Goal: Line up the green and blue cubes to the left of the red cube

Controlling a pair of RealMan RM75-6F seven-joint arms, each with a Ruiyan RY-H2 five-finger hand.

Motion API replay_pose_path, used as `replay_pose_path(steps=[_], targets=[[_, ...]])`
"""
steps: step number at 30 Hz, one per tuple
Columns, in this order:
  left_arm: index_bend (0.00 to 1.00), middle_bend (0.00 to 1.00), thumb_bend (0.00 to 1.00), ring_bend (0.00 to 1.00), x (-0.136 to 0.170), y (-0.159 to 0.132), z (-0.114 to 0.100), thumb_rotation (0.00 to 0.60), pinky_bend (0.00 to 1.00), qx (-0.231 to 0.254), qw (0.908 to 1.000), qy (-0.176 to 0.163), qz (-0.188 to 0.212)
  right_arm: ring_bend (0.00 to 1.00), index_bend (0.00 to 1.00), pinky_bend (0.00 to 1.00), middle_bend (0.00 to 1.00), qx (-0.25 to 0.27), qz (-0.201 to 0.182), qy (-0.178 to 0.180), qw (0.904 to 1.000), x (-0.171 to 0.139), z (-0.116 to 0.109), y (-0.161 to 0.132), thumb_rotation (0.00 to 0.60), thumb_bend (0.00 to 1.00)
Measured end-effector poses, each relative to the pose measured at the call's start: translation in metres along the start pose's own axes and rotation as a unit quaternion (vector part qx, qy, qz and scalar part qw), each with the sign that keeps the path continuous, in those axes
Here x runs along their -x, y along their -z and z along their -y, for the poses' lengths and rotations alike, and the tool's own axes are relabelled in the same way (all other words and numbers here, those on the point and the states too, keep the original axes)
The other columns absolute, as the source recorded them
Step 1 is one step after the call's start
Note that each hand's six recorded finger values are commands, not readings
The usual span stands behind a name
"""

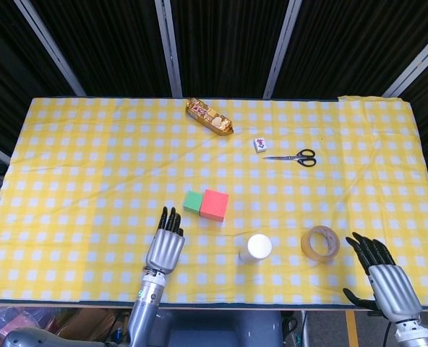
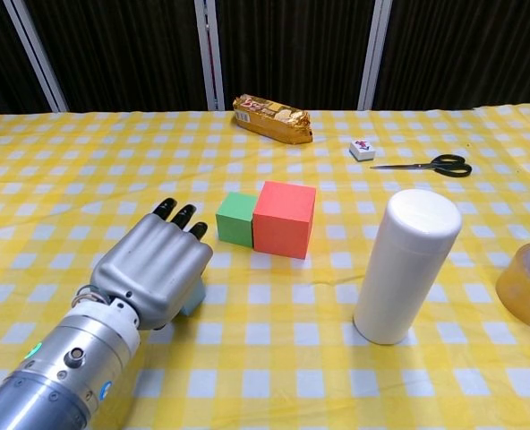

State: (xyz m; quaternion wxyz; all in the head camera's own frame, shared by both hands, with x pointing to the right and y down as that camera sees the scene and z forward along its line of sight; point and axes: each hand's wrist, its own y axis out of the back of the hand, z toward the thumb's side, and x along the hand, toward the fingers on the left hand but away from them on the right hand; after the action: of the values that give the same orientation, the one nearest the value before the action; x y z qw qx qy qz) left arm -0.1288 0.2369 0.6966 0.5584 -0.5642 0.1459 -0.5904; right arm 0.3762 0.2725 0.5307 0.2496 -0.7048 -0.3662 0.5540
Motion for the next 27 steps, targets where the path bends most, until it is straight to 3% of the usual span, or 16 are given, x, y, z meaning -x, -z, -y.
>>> replay_pose_path(steps=[13,20,27], targets=[[0.47,0.15,0.40,0.00,-0.004,0.020,-0.012,0.600,0.00,0.026,0.9993,-0.011,-0.024,0.02,0.06,0.00,0.00,-0.002,0.000,-0.002,1.0000,0.000,0.002,-0.001,0.600,0.28],[0.47,0.15,0.40,0.00,-0.013,0.077,-0.018,0.600,0.00,0.006,0.9977,-0.016,-0.065,0.02,0.06,0.00,0.00,0.001,0.000,0.000,1.0000,-0.002,0.000,-0.002,0.600,0.28],[0.46,0.14,0.40,0.00,-0.030,0.132,-0.015,0.600,0.00,0.039,0.9919,0.006,-0.121,0.02,0.06,0.00,0.00,-0.002,-0.005,-0.001,1.0000,-0.002,0.001,-0.006,0.600,0.28]])
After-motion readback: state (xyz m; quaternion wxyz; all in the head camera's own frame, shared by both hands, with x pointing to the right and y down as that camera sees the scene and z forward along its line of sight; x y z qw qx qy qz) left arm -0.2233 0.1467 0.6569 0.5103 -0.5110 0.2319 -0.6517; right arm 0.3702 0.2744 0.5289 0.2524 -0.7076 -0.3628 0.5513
